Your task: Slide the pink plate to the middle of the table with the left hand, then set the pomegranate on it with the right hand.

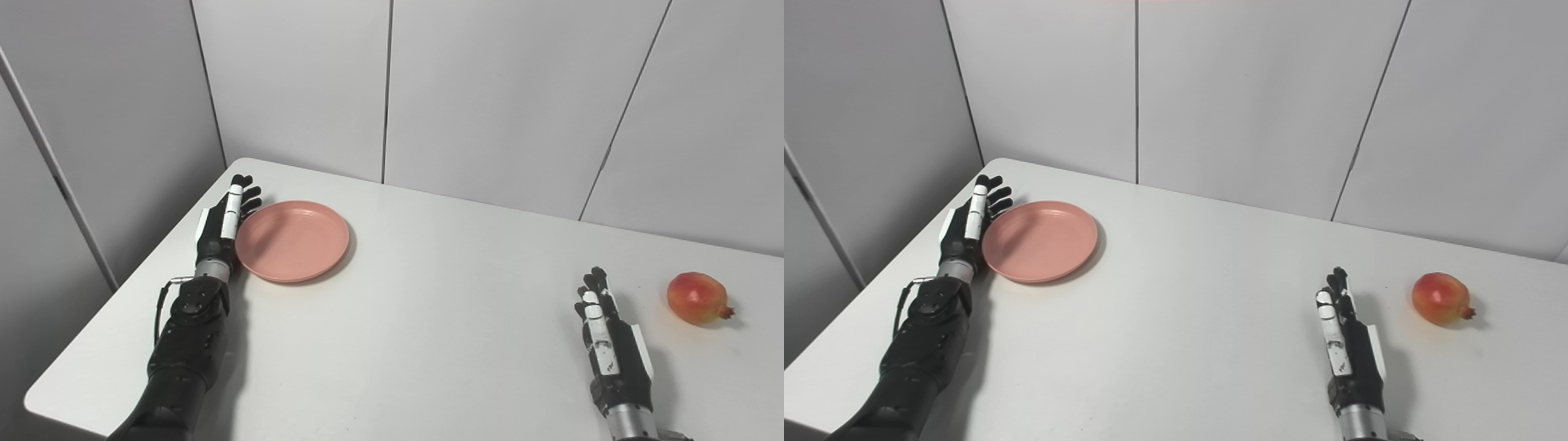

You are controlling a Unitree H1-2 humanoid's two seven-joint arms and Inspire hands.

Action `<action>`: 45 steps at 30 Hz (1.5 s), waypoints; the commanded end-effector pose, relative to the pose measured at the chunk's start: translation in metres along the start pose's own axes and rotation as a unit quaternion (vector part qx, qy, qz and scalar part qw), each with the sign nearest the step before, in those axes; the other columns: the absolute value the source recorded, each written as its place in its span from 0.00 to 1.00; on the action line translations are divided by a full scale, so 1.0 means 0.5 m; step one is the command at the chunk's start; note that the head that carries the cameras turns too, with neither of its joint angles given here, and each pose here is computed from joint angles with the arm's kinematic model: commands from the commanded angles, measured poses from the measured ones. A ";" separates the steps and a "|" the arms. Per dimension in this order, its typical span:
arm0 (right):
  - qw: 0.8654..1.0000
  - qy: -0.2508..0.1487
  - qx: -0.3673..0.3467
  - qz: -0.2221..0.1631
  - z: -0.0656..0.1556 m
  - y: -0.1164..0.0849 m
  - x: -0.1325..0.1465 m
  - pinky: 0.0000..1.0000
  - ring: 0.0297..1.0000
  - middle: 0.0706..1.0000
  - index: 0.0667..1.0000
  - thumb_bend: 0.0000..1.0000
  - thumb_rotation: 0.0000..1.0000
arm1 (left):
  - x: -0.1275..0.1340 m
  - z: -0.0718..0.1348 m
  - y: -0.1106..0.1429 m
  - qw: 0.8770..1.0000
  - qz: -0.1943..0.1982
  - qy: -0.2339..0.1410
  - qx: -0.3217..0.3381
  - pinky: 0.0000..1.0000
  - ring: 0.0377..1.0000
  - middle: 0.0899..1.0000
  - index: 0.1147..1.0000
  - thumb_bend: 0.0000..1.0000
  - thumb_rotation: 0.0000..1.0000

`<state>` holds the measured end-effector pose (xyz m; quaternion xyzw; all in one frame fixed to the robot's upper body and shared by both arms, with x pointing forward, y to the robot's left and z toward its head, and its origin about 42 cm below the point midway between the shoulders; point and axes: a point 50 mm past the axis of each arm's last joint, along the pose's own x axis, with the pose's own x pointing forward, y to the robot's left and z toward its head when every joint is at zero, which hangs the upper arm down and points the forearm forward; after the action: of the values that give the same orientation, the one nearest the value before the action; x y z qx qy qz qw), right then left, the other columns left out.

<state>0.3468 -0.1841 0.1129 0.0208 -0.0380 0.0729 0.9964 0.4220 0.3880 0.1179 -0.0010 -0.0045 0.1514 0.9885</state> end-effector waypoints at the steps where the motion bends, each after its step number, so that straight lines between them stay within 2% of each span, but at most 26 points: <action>1: 1.000 -0.023 -0.005 0.000 0.008 -0.006 0.007 1.00 1.00 1.00 1.00 0.38 0.86 | 0.026 0.055 -0.031 0.999 -0.022 -0.031 -0.021 0.85 0.83 0.81 0.80 0.67 1.00; 10: 1.000 -0.022 -0.003 0.001 0.009 -0.005 0.007 1.00 1.00 1.00 1.00 0.39 0.84 | 0.018 0.061 -0.058 0.996 -0.041 -0.024 -0.074 0.83 0.84 0.82 0.80 0.66 1.00; 15: 1.000 -0.020 0.002 -0.001 0.012 -0.004 0.005 1.00 1.00 1.00 1.00 0.39 0.82 | 0.010 0.064 -0.080 0.995 -0.054 -0.023 -0.081 0.83 0.84 0.82 0.80 0.64 1.00; 28: 1.000 -0.022 -0.002 0.000 0.015 -0.004 0.003 1.00 1.00 1.00 1.00 0.39 0.81 | -0.019 0.063 -0.149 0.994 -0.097 -0.020 -0.043 0.85 0.85 0.83 0.82 0.66 1.00; 45: 1.000 -0.026 0.004 -0.002 0.014 -0.005 0.001 1.00 0.99 1.00 0.99 0.38 0.80 | -0.057 0.057 -0.223 0.989 -0.144 -0.014 -0.040 0.87 0.88 0.86 0.84 0.66 1.00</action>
<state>0.3463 -0.1843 0.1139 0.0234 -0.0399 0.0718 0.9963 0.4182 0.2788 0.1228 -0.0432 0.0110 0.0244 0.9987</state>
